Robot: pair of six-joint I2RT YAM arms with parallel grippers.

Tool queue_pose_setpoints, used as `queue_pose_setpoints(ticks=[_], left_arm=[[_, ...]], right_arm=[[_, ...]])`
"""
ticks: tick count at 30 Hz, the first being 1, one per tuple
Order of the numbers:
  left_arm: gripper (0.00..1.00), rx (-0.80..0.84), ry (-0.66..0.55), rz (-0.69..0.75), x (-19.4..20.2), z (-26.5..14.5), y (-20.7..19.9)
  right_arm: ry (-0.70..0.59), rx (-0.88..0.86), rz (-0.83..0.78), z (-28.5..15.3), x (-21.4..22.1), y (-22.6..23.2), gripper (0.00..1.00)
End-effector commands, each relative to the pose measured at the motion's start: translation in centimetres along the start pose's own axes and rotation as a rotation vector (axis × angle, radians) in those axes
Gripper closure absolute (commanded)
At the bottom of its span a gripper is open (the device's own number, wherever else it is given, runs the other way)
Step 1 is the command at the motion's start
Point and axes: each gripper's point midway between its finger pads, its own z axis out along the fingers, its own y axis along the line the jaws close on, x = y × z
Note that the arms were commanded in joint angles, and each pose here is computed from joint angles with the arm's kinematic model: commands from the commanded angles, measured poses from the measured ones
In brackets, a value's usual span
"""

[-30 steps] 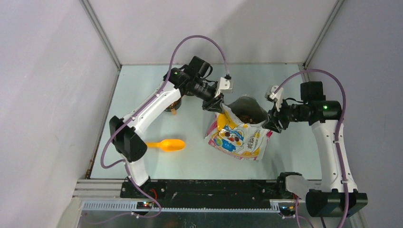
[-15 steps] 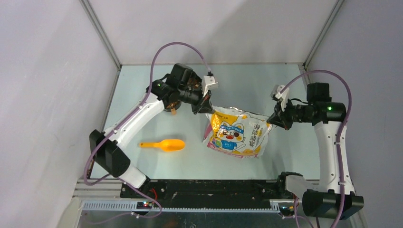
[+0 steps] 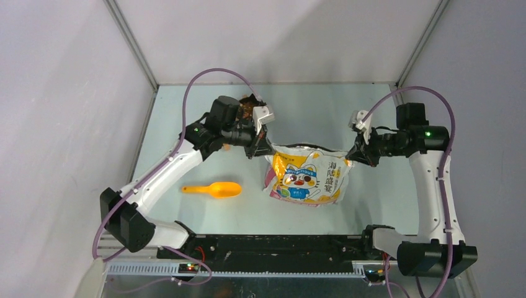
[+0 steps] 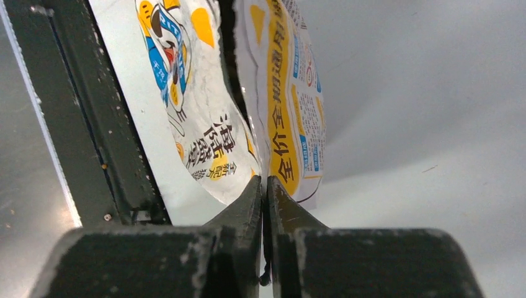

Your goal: Serve the pet food

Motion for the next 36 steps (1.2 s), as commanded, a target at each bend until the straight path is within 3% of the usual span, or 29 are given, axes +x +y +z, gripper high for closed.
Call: queue_pose_setpoints(ticks=[1, 5, 8, 12, 16, 20, 24, 26, 27, 29, 31, 32, 34, 36], left_arm=[[1.00, -0.013, -0.064, 0.053, -2.6, -1.8, -1.4], [1.00, -0.018, -0.066, 0.074, -3.2, -1.9, -1.6], [1.00, -0.024, -0.057, 0.076, -3.1, -2.0, -1.5], [1.00, -0.027, -0.056, 0.077, -3.2, -2.1, -1.5], [1.00, -0.035, -0.070, 0.079, -3.9, -2.1, -1.4], [1.00, -0.043, -0.079, 0.082, -4.4, -2.3, -1.3], [1.00, -0.062, -0.079, 0.066, -4.5, -2.1, -0.9], [1.00, -0.082, -0.084, 0.059, -4.6, -2.1, -0.5], [1.00, -0.091, -0.085, 0.059, -4.6, -2.0, -0.3], [1.00, -0.120, -0.089, 0.069, -4.6, -2.0, 0.2], [0.90, -0.117, -0.086, 0.113, -4.8, -1.8, 0.1], [0.74, -0.103, -0.087, 0.169, -5.3, -1.9, -0.3], [0.59, -0.058, -0.092, 0.274, -6.2, -1.5, -1.4], [0.51, -0.028, -0.116, 0.359, -7.3, -0.8, -2.4]], right_arm=[[0.011, 0.040, -0.167, -0.3, -2.1, -0.4, 0.90], [0.016, -0.021, -0.185, 1.6, -2.9, 0.1, 0.80], [0.012, -0.040, -0.182, 2.4, -3.4, 0.1, 0.62], [0.021, -0.079, -0.190, 3.3, -4.2, 0.2, 0.50], [0.003, -0.104, -0.182, 4.3, -5.6, 0.3, 0.43], [-0.009, -0.149, -0.132, 5.7, -6.1, 0.7, 0.41], [0.011, -0.170, -0.111, 6.9, -5.7, 1.0, 0.49], [0.014, -0.164, -0.124, 6.8, -5.7, 1.0, 0.68], [0.018, -0.151, -0.129, 6.7, -5.6, 0.8, 0.82], [0.005, -0.127, -0.139, 6.3, -6.0, 0.5, 0.97], [-0.014, -0.123, -0.131, 5.7, -6.5, 0.7, 1.00], [-0.026, -0.128, -0.124, 5.4, -6.8, 1.0, 1.00], [-0.037, -0.144, -0.119, 5.2, -7.1, 1.6, 1.00], [-0.030, -0.158, -0.125, 5.0, -7.1, 2.2, 1.00]])
